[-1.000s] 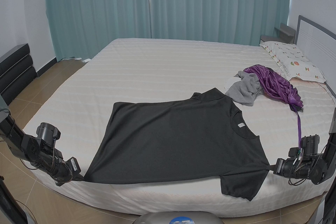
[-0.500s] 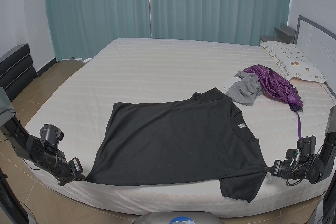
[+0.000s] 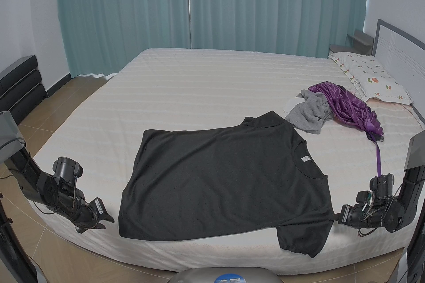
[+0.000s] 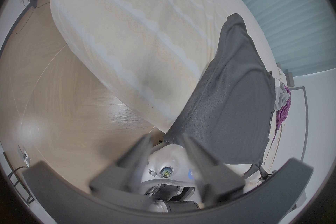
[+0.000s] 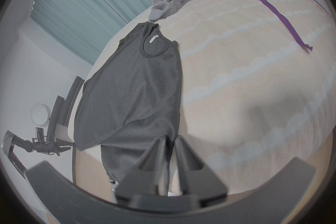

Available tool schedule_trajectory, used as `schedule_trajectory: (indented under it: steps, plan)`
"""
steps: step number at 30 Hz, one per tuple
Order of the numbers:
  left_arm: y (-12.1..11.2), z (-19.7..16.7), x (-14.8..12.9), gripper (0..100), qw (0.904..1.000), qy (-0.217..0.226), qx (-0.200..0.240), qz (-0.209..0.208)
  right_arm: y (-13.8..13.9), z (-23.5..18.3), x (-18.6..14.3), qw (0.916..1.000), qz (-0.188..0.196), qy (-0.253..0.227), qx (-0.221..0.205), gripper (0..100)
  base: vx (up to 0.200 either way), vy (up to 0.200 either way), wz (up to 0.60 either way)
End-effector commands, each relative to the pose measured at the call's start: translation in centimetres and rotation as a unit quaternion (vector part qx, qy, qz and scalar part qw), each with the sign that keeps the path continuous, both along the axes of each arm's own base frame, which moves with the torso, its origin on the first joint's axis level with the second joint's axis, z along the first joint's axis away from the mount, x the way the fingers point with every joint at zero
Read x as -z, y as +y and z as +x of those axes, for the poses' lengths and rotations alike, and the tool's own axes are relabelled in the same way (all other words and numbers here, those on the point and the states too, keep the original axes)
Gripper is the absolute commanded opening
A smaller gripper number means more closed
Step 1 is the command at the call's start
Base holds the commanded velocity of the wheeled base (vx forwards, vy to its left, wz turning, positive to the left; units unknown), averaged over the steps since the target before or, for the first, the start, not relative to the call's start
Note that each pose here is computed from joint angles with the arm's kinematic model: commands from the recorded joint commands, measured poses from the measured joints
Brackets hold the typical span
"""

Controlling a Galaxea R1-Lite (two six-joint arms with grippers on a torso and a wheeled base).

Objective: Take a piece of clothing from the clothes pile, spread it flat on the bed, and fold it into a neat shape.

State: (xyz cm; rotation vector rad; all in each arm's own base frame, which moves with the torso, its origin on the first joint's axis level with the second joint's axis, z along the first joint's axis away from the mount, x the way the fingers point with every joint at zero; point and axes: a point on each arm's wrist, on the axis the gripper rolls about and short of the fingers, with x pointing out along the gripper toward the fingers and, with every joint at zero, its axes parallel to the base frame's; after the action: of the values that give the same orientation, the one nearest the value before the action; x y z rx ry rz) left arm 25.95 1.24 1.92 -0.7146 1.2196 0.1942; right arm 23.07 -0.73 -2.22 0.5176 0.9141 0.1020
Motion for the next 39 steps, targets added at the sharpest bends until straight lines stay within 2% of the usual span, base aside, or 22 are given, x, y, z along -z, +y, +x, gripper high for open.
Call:
schedule_trajectory:
  steps: [1, 6, 12, 16, 33, 39]
  plan:
    - [0.1, 0.2, 0.0, 100, 1.0, -0.001, -0.003, -0.002, 0.1, 0.1, 0.3, 1.0, 0.004, 0.006, 0.0, 100, 0.0, 0.0, 0.0]
    - [0.3, 0.1, -0.6, 100, 0.9999, -0.011, -0.007, -0.003, -0.1, 0.2, -0.9, 0.9997, 0.005, -0.023, 0.007, 100, 0.0, 0.0, 0.0]
    - [1.0, -0.4, -3.2, 100, 0.9979, -0.06, -0.022, 0.0, -0.2, 0.5, -3.7, 0.9959, 0.029, -0.077, 0.039, 100, 0.0, 0.0, 0.0]
    - [0.9, -0.6, -4.3, 100, 0.9963, -0.083, -0.021, 0.002, 0.0, 0.7, -4.7, 0.9934, 0.04, -0.096, 0.049, 100, 0.0, 0.0, 0.0]
    - [0.9, -0.2, -4.6, 100, 0.995, -0.085, -0.045, -0.025, 0.1, 0.7, -4.4, 0.9938, 0.046, -0.089, 0.047, 100, 0.0, 0.0, 0.0]
    - [0.9, -0.2, -4.5, 100, 0.9952, -0.083, -0.045, -0.024, 0.1, 0.7, -4.3, 0.994, 0.046, -0.087, 0.047, 100, 0.0, 0.2, 0.0]
